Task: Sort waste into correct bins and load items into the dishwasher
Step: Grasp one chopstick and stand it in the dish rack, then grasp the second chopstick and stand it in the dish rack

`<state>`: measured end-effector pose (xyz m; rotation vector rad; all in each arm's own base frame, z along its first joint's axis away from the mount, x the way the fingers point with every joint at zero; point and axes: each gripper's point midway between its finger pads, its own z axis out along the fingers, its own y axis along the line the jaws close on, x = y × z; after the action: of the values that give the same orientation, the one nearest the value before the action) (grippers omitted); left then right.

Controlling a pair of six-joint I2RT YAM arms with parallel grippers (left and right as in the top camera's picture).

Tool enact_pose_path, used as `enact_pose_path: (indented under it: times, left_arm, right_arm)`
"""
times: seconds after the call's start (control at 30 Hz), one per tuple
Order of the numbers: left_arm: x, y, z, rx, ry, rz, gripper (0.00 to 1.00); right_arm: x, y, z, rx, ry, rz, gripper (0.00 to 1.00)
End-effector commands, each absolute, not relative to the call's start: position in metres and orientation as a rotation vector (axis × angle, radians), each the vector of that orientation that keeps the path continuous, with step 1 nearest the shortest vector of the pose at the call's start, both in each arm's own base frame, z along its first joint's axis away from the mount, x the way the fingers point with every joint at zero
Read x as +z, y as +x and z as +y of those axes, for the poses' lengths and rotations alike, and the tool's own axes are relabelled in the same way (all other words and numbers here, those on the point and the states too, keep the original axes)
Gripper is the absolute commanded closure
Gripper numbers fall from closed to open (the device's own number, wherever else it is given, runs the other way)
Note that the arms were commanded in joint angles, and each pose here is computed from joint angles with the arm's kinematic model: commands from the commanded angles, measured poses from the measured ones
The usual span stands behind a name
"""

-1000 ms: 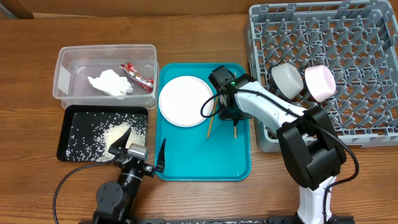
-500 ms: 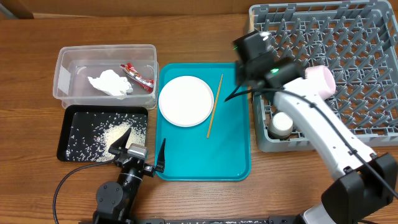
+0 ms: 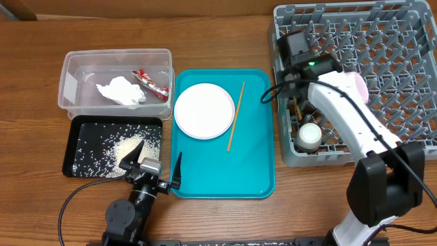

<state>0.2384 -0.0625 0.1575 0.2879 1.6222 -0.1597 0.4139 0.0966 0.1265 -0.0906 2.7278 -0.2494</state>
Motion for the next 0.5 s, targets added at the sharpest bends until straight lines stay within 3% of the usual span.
enact_pose_path:
  times: [0.0, 0.13, 0.33, 0.47]
  left_arm:
    - [0.157, 0.239, -0.060, -0.165, 0.266, 1.624, 0.00]
    - [0.157, 0.239, -0.060, -0.165, 0.266, 1.624, 0.00]
    - [0.157, 0.239, -0.060, -0.165, 0.266, 1.624, 0.00]
    - [0.157, 0.239, -0.060, -0.165, 0.266, 1.624, 0.00]
  right_arm:
    - [0.157, 0.392, 0.153, 0.013, -0.103, 2.710, 0.54]
    - [0.142, 0.353, 0.219, 0.332, 0.028, 2.842, 0.49]
    - [0.095, 0.325, 0.251, 0.359, 0.286, 2.899, 0.50]
    - [0.062, 0.310, 0.254, 0.341, 0.385, 2.921, 0.56]
